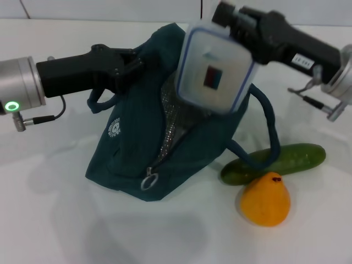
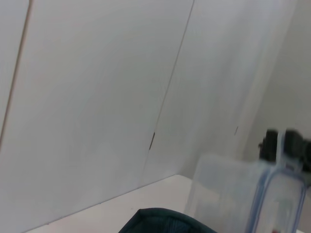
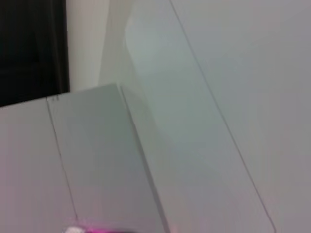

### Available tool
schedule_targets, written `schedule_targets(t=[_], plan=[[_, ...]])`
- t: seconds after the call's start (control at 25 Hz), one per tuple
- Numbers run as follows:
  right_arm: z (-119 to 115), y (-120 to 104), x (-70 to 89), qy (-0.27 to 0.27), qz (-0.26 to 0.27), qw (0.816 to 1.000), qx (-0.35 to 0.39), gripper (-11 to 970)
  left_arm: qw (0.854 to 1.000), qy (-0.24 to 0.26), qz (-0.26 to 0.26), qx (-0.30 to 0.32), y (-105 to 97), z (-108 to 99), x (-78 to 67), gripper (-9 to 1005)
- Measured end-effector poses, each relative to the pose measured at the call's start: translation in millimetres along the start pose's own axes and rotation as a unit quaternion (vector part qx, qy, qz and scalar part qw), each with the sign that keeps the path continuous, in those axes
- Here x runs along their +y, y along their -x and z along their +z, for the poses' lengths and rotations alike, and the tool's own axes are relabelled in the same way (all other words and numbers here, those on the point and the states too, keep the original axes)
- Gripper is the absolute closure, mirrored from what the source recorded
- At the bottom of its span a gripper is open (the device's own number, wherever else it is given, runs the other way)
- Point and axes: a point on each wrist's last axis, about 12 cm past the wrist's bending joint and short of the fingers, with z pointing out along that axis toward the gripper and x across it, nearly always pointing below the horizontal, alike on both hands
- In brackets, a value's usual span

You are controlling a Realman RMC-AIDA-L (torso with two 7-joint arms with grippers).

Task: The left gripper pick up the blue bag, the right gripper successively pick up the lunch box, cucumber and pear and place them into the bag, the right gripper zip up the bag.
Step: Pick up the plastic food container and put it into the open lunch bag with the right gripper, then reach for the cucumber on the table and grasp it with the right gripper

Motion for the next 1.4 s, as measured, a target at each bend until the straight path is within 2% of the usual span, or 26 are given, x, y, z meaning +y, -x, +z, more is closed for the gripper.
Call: schedule_targets(t=[0.2, 0.48, 0.8, 1.24, 1.4], plan=[[6.8, -7.8, 3.9, 0.007, 0.001, 1.0, 0.016, 864, 1.0, -0.003, -0.001, -0.001, 0.7, 2.6, 0.4, 953], [14.6, -7.7, 7.0, -0.005, 0.005, 1.0, -0.019, 863, 1.0, -0.009, -0.001, -0.002, 0.6, 6.8, 0.9, 957], [11.5, -28.1, 5.8, -0.03, 0.02, 0.998, 0.042, 863, 1.0, -0.009, -0.002, -0.006, 0.3, 6.5, 0.9, 957], [16.8, -22.7, 7.8, -0.001, 0.01, 0.998, 0.062, 747, 1.0, -0.009, -0.002, -0.006, -2.5, 7.5, 1.4, 957], [7.5, -1.4, 3.1, 0.019, -0.001, 0.997, 0.079, 594, 1.0, -0.001, -0.001, -0.009, -6.3, 2.8, 1.8, 956]])
